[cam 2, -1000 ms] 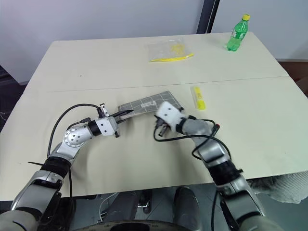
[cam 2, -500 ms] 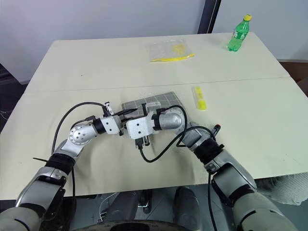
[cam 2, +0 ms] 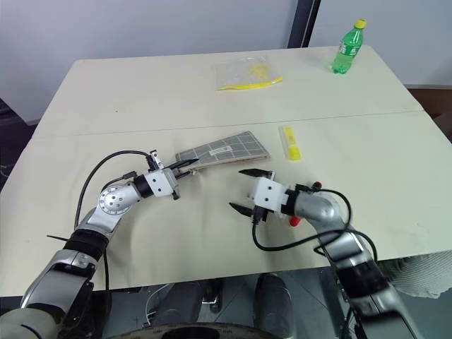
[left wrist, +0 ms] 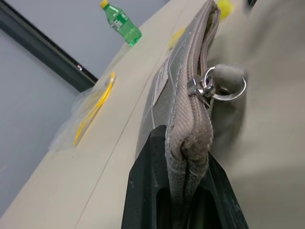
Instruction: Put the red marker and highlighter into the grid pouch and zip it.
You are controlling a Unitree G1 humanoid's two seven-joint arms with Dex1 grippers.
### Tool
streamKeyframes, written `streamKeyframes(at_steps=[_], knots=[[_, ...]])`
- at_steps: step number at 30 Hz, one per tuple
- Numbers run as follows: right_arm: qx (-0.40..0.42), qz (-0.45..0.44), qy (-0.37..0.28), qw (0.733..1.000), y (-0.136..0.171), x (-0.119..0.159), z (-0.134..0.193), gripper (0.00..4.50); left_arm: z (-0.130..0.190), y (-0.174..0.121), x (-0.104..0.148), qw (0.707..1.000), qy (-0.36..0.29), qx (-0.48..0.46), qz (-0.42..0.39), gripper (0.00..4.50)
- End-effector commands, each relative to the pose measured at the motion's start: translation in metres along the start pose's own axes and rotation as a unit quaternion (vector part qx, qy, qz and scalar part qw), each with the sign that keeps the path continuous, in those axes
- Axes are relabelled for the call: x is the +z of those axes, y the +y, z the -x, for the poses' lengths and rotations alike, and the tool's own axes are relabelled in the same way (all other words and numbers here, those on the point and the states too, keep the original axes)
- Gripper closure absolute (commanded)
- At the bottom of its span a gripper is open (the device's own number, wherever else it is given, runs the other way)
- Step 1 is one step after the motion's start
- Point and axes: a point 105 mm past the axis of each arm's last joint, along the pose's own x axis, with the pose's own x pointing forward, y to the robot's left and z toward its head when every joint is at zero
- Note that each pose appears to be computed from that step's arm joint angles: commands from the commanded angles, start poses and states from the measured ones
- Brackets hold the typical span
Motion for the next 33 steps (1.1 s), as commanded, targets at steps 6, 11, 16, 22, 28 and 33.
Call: streamKeyframes(at_steps=[6,11,16,22,28,33], knots=[[-0.296,-0.079,0.054,0.951,-0.101,-0.021,0.056,0.03,-0.003,0.004,-0.001,1.000,0.000,0.009,0.014,4.50],[-0.298,-0.156,0.110,0.935,-0.123,-0.054,0.034,0.03,-0.008,0.002,0.000,1.000,-0.006,-0.006,0.020,4.50],[-0.289,-0.192,0.104,0.932,-0.131,-0.056,0.023,0.03,-0.003,0.007,-0.003,1.000,0.003,0.003,0.009,4.50],[-0.264,-0.207,0.108,0.936,-0.126,-0.055,0.012,0.03,0.003,0.003,-0.003,1.000,0.004,0.007,0.013,4.50],[-0.270,-0.212,0.162,0.925,-0.123,-0.074,0.004,0.03,-0.001,-0.003,0.001,1.000,0.000,0.006,0.014,4.50],[-0.272,-0.217,0.158,0.924,-0.126,-0.072,-0.005,1.30,-0.004,-0.002,0.002,1.000,0.000,0.004,0.013,4.50]])
